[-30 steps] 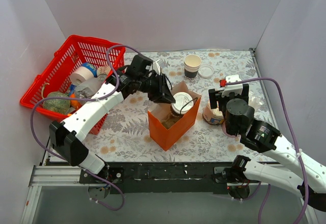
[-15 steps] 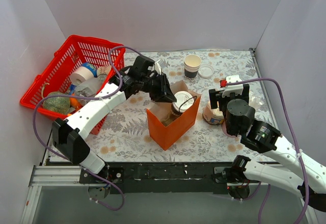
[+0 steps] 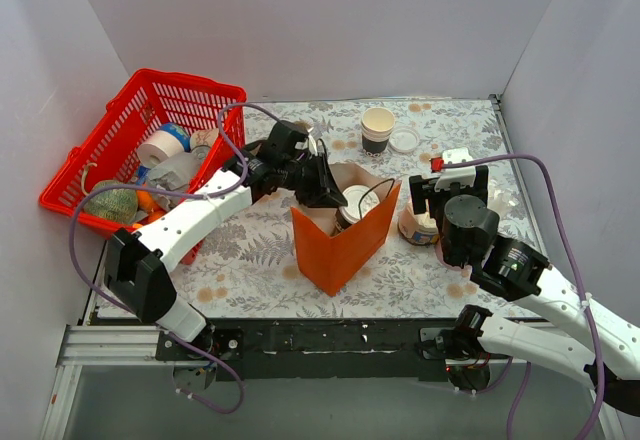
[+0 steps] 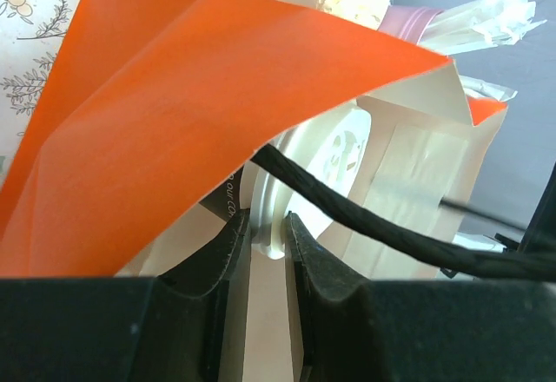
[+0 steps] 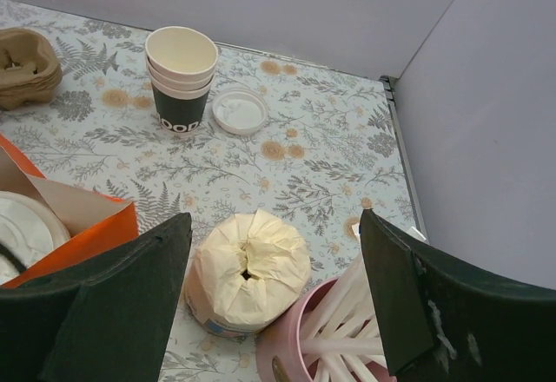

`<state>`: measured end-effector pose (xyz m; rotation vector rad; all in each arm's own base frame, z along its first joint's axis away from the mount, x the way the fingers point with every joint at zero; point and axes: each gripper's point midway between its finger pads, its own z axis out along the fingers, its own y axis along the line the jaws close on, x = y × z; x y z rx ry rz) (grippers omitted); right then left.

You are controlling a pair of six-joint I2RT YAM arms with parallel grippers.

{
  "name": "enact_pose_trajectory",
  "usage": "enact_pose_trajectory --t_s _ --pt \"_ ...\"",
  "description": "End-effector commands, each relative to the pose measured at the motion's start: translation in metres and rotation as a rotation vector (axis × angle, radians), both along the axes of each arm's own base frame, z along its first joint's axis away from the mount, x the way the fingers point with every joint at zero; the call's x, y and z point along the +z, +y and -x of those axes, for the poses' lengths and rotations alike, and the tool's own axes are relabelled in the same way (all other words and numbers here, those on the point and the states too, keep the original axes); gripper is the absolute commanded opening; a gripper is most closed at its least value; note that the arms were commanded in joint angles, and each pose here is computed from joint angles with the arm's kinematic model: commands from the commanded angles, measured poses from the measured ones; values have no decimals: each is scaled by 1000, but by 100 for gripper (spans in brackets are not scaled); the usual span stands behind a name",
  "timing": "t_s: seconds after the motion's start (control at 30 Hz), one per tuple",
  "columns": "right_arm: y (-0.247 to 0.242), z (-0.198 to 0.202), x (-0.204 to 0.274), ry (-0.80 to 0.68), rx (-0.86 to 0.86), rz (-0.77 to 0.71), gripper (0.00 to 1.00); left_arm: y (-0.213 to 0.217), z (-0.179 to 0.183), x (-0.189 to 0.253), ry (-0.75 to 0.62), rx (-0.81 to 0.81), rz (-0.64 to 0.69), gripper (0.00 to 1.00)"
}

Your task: Pack the takeout coffee

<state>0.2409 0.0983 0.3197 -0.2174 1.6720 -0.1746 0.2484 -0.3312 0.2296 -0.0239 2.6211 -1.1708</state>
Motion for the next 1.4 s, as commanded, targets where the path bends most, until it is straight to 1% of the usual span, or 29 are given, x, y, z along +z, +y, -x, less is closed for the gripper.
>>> enact_pose_trajectory --t_s 0.0,0.17,0.27,0.4,0.57,0.67,0.7,0.8,0.87,0.97,1.1,1.23,1.33,1.37 --pt "-6 -1 9 -37 -33 -41 86 0 11 -21 88 42 -26 0" --pt "-6 -1 9 -37 -34 -35 86 -2 16 -30 132 71 -29 0" --pt "-6 0 6 -35 -32 -31 86 -7 23 -34 140 53 -39 0" --pt "-8 1 6 -38 -34 -36 86 -8 22 -39 129 62 -79 1" --pt "-4 1 7 -45 -7 -49 86 -9 19 -26 71 53 -111 0" --pt "9 2 18 -65 69 -95 86 -6 13 -8 14 66 -116 0" --pt "19 3 26 -73 126 -131 86 -6 10 0 -8 68 -107 0" --pt "39 8 40 -78 232 -207 86 -8 8 23 -54 62 -65 0" --pt "47 9 48 -86 275 -238 86 -14 14 37 -66 25 -16 0" --pt "48 9 54 -96 274 -264 86 -15 16 58 -104 3 14 0" --pt "46 12 59 -111 282 -293 86 0 8 80 -182 60 -25 0" --pt "37 20 77 -174 298 -359 86 1 18 106 -208 41 43 0" --pt "43 28 95 -216 371 -407 86 4 21 114 -225 48 63 0" --pt "51 34 101 -212 433 -413 86 6 22 112 -225 51 59 0"
